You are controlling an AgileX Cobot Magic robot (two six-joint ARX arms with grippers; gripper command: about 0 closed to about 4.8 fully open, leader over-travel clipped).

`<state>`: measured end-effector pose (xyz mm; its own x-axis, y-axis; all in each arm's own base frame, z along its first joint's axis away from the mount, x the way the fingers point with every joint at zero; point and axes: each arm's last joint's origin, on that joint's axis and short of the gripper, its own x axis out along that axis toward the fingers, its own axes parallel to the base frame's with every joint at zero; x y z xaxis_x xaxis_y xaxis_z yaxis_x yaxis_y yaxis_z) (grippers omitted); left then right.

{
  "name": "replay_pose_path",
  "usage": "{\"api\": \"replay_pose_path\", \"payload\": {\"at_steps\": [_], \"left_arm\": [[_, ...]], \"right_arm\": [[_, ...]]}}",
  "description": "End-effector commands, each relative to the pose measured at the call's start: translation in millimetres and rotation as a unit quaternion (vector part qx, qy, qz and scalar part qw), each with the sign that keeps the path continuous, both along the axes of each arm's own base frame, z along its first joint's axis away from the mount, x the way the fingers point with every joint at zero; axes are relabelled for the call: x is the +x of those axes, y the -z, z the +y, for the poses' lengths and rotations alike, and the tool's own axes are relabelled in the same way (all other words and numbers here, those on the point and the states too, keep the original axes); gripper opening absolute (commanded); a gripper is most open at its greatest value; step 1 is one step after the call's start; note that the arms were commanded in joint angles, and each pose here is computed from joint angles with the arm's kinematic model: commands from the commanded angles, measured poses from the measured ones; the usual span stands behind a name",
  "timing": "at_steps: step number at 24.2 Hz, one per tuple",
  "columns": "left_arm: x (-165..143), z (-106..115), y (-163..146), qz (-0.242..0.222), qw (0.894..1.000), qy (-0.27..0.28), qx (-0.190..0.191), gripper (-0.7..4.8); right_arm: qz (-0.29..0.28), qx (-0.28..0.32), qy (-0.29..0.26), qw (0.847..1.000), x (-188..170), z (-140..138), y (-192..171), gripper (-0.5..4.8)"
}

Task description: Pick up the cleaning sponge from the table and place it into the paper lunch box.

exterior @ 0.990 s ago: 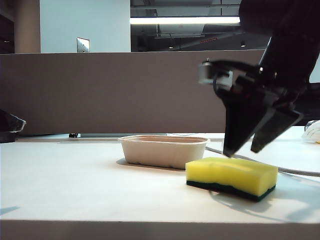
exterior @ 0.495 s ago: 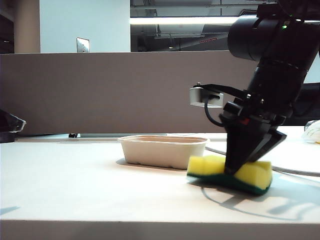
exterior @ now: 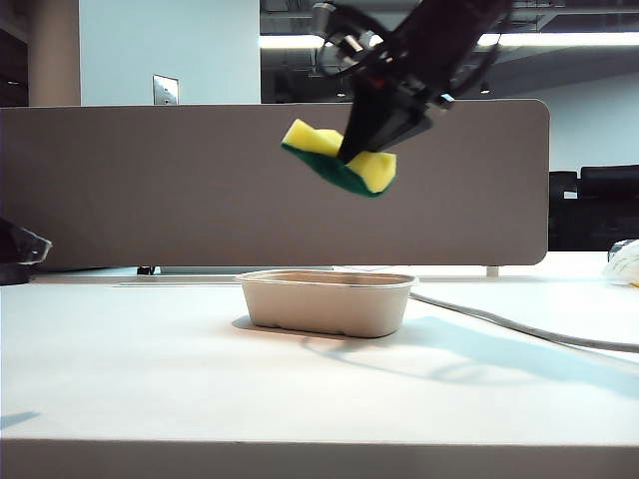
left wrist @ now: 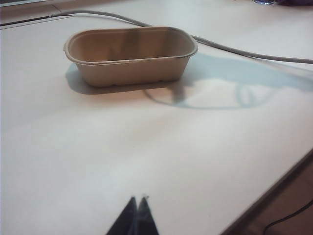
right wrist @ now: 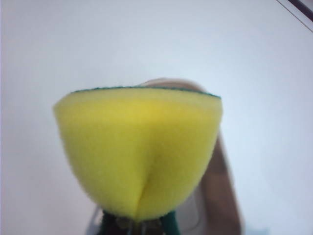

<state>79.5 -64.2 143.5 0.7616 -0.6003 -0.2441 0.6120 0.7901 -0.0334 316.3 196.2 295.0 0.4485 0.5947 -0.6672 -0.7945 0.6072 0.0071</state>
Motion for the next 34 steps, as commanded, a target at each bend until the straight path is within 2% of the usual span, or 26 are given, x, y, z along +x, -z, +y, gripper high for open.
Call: {"api": "replay_pose_path", "payload": {"at_steps": [1, 6, 7, 8, 10, 14, 17, 18, 20, 21, 22, 23, 24, 25, 26, 30, 33, 34], "left_arm": [[0, 0, -1, -0.004, 1.0, 0.0, -0.002, -0.05], [0, 0, -1, -0.004, 1.0, 0.0, -0.003, -0.05], [0, 0, -1, -0.004, 1.0, 0.0, -0.003, -0.05], [0, 0, -1, -0.004, 1.0, 0.0, -0.003, -0.05], [0, 0, -1, -0.004, 1.0, 0.0, -0.003, -0.05], [0, 0, -1, -0.004, 1.0, 0.0, -0.002, -0.05], [0, 0, -1, -0.004, 1.0, 0.0, -0.002, -0.05], [0, 0, -1, -0.004, 1.0, 0.0, -0.003, -0.05], [0, 0, -1, -0.004, 1.0, 0.0, -0.002, -0.05], [0, 0, -1, -0.004, 1.0, 0.0, -0.002, -0.05], [0, 0, -1, -0.004, 1.0, -0.001, -0.002, -0.05], [0, 0, -1, -0.004, 1.0, -0.002, -0.002, -0.05], [2, 2, -1, -0.003, 1.0, -0.009, -0.003, -0.05], [3, 3, -1, -0.002, 1.0, -0.014, -0.005, -0.05], [6, 8, -1, -0.001, 0.999, -0.035, -0.007, -0.05], [14, 23, -1, -0.001, 0.994, -0.112, -0.008, -0.05], [18, 35, -1, -0.002, 0.985, -0.172, -0.008, -0.05], [20, 42, -1, -0.003, 0.978, -0.208, -0.008, -0.05]], "right_arm": [[0.033, -0.025, -0.007, 0.999, 32, 19, 11, -0.02], [0.082, -0.053, -0.007, 0.995, 58, 35, 42, 0.1], [0.086, -0.055, -0.007, 0.995, 60, 36, 46, 0.76], [0.088, -0.057, -0.007, 0.994, 61, 37, 49, 1.83], [0.09, -0.058, -0.007, 0.994, 62, 37, 51, 3.19], [0.087, -0.056, -0.006, 0.995, 62, 37, 49, 3.72], [0.086, -0.056, -0.005, 0.995, 61, 36, 46, 4.66], [0.087, -0.056, -0.005, 0.995, 60, 36, 45, 4.72], [0.087, -0.052, -0.003, 0.995, 55, 33, 34, 4.55], [0.085, -0.049, -0.001, 0.995, 53, 31, 28, 3.83], [0.084, -0.046, 0.001, 0.995, 50, 30, 22, 2.56], [0.084, -0.041, 0.005, 0.996, 47, 28, 16, 0.65], [0.077, -0.027, 0.001, 0.997, 38, 23, -1, -0.14], [0.072, -0.023, 0.0, 0.997, 34, 21, -9, -0.02], [0.057, -0.014, 0.0, 0.998, 22, 14, -29, -0.05], [0.038, 0.01, 0.011, 0.999, -2, 0, -65, -0.05], [0.016, 0.034, 0.018, 0.999, -22, -12, -91, -0.05], [-0.002, 0.052, 0.025, 0.998, -34, -19, -104, -0.05]]}}
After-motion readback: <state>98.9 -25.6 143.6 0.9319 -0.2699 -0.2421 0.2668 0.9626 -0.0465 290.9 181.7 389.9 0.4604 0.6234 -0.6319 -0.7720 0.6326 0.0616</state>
